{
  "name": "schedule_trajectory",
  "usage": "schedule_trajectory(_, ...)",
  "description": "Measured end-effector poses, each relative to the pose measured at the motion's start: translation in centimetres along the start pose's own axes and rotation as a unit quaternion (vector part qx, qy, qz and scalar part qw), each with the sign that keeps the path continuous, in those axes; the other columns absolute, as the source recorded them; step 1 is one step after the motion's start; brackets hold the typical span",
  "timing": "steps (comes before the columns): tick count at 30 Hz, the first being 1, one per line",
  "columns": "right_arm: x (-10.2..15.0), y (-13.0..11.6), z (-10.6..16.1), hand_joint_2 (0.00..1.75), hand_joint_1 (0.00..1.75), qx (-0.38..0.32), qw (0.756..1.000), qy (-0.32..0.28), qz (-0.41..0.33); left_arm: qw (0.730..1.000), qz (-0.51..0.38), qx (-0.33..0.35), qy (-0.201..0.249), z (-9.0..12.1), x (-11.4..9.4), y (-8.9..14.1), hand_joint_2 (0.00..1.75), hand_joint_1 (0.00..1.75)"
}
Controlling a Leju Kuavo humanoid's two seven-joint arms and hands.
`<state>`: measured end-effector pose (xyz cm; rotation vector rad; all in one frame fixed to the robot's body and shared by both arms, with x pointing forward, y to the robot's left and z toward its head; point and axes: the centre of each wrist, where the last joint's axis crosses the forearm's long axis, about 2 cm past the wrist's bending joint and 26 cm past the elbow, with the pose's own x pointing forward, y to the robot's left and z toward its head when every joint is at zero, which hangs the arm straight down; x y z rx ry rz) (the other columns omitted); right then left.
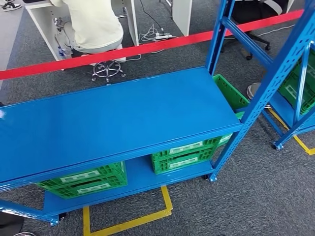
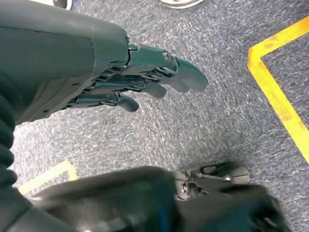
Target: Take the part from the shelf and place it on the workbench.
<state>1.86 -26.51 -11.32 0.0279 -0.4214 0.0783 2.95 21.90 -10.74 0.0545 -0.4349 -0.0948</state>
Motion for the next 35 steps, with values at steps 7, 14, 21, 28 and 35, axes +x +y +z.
schedule_trajectory(7, 0.29, -0.04, -0.11, 0.00, 0.00, -0.004, 1.000, 0.002, -0.015, 1.000, -0.004, -0.001, 0.002, 0.10, -0.21, -0.12, 0.87, 0.00)
schedule_trajectory(14, 0.31, -0.12, -0.11, 1.75, 0.00, -0.018, 0.999, 0.017, -0.019, 1.000, -0.004, 0.000, 0.007, 0.11, -0.15, -0.25, 1.75, 0.00)
schedule_trajectory(21, 0.47, -0.21, -0.17, 0.00, 0.00, -0.036, 0.999, 0.009, -0.026, 1.000, 0.012, -0.012, -0.002, 0.12, -0.19, -0.28, 0.00, 0.00)
schedule_trajectory(28, 0.46, -0.22, -0.17, 0.00, 0.00, -0.037, 0.999, 0.003, -0.036, 1.000, 0.023, -0.006, 0.007, 0.14, -0.28, -0.22, 0.00, 0.00)
schedule_trajectory(35, 0.44, -0.22, -0.16, 0.00, 0.00, -0.035, 0.999, 0.002, -0.038, 1.000, 0.025, -0.002, 0.015, 0.15, -0.30, -0.24, 0.00, 0.00)
